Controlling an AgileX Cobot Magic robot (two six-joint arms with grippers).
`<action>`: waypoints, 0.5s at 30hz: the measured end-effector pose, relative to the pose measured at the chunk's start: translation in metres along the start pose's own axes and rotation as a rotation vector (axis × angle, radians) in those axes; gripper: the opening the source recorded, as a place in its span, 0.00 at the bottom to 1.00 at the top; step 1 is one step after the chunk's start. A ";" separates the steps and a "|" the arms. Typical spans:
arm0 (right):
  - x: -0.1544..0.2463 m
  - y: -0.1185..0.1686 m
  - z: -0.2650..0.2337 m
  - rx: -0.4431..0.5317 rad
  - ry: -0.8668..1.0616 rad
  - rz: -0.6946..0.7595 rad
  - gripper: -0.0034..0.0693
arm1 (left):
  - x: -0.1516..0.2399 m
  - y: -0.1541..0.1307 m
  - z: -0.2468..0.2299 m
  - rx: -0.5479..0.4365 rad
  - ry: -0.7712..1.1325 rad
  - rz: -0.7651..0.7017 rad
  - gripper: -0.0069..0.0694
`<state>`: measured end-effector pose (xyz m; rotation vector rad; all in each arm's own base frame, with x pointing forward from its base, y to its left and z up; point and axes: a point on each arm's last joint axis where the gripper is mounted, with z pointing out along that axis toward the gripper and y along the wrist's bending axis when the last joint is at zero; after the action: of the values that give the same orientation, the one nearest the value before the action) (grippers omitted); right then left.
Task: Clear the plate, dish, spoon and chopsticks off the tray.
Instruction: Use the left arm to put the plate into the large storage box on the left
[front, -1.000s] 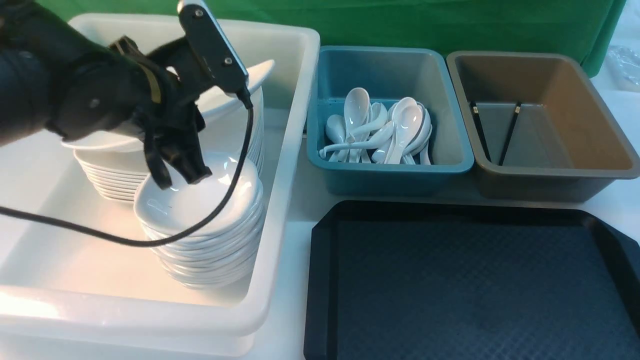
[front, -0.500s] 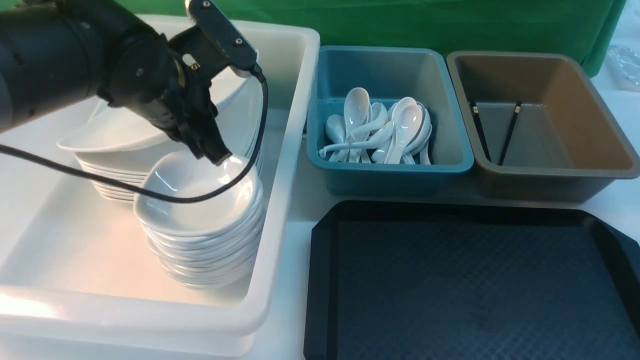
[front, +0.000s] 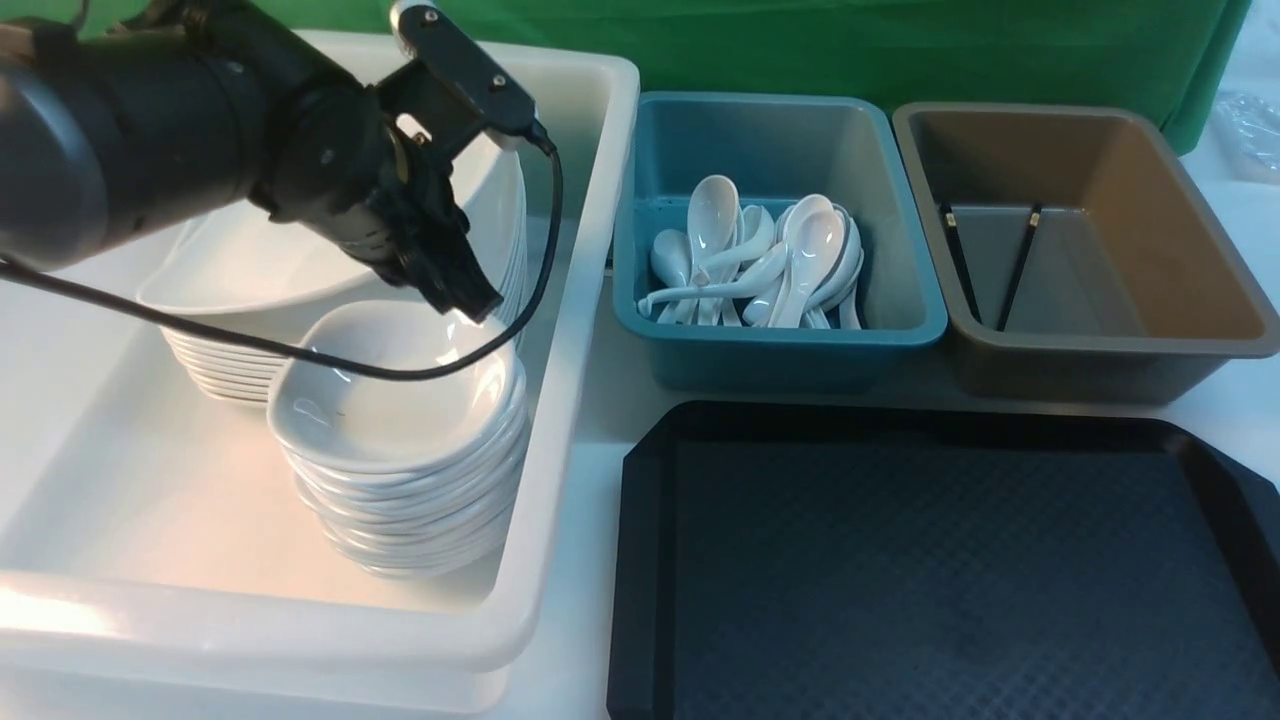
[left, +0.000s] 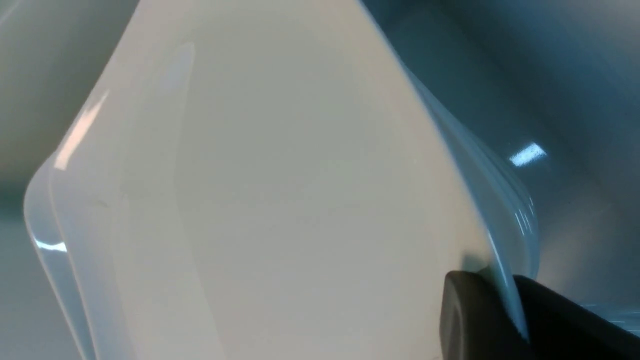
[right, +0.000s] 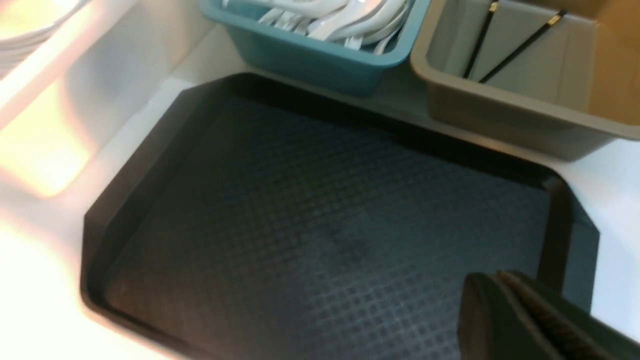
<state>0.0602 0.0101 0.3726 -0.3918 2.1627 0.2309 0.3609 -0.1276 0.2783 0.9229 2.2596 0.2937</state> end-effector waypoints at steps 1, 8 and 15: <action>0.000 0.001 0.000 -0.006 0.005 0.001 0.10 | 0.000 0.000 0.000 0.000 -0.002 -0.002 0.22; 0.004 0.004 0.000 -0.047 0.039 0.015 0.11 | -0.006 0.000 0.001 -0.008 -0.063 -0.004 0.46; 0.006 0.008 -0.001 -0.084 0.068 0.018 0.12 | -0.008 0.000 0.001 0.000 -0.085 -0.024 0.58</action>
<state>0.0537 0.0158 0.3681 -0.4332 2.2296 0.3232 0.3654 -0.1331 0.2814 0.8912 2.1915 0.2396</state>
